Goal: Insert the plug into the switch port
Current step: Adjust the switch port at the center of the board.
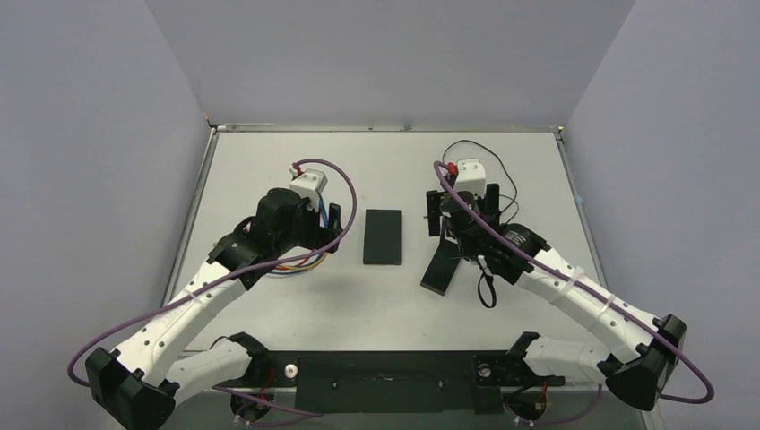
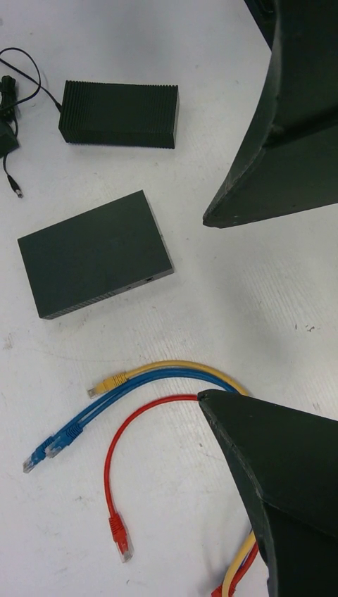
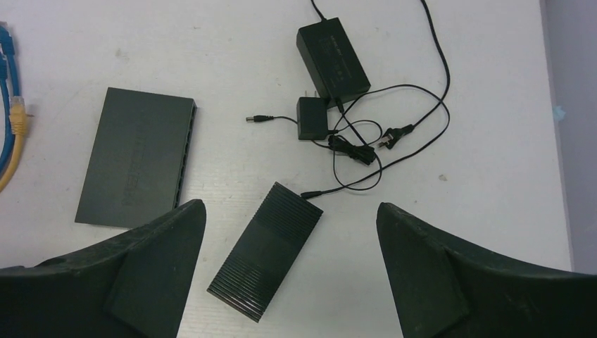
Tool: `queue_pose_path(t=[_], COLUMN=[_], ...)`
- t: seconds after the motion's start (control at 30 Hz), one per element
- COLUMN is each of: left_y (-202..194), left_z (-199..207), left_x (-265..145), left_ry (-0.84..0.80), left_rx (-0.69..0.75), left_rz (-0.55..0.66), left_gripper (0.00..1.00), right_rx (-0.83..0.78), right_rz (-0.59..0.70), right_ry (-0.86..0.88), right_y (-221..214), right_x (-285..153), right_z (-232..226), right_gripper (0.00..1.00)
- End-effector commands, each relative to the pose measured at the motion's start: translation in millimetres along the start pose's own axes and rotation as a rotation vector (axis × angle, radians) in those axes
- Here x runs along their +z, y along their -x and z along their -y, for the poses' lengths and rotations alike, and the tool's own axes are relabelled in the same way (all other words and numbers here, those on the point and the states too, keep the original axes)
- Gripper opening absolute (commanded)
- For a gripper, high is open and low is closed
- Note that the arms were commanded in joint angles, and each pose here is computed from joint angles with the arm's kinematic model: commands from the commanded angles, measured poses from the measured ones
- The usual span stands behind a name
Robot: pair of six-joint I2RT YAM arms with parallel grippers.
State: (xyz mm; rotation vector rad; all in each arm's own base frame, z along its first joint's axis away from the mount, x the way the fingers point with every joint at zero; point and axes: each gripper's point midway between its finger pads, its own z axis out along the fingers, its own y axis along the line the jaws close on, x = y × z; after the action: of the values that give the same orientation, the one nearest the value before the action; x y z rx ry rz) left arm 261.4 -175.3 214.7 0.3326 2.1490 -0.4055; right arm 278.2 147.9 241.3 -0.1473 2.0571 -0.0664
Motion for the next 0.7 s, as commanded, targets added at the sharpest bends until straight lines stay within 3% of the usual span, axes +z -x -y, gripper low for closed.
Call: queue_pose_path(t=[0.0,0.4,0.67], left_y=[13,7,7], left_z=[-8,-11,-8], left_x=[-1,7,8], left_ry=[0.034,0.045,0.024], left_rx=[-0.029,-0.066,-0.074], left_rz=[0.049,0.003,-0.002], left_gripper=[0.84,0.81,0.80], right_rx=[0.042,0.313,0.369], right_rz=[0.009,-0.141,-0.201], right_ry=[0.036,-0.058,-0.122], right_y=[12,-29,-63], right_x=[10,80,99], right_z=[-19,-12,-13], right_gripper=[0.87,0.82,0.83])
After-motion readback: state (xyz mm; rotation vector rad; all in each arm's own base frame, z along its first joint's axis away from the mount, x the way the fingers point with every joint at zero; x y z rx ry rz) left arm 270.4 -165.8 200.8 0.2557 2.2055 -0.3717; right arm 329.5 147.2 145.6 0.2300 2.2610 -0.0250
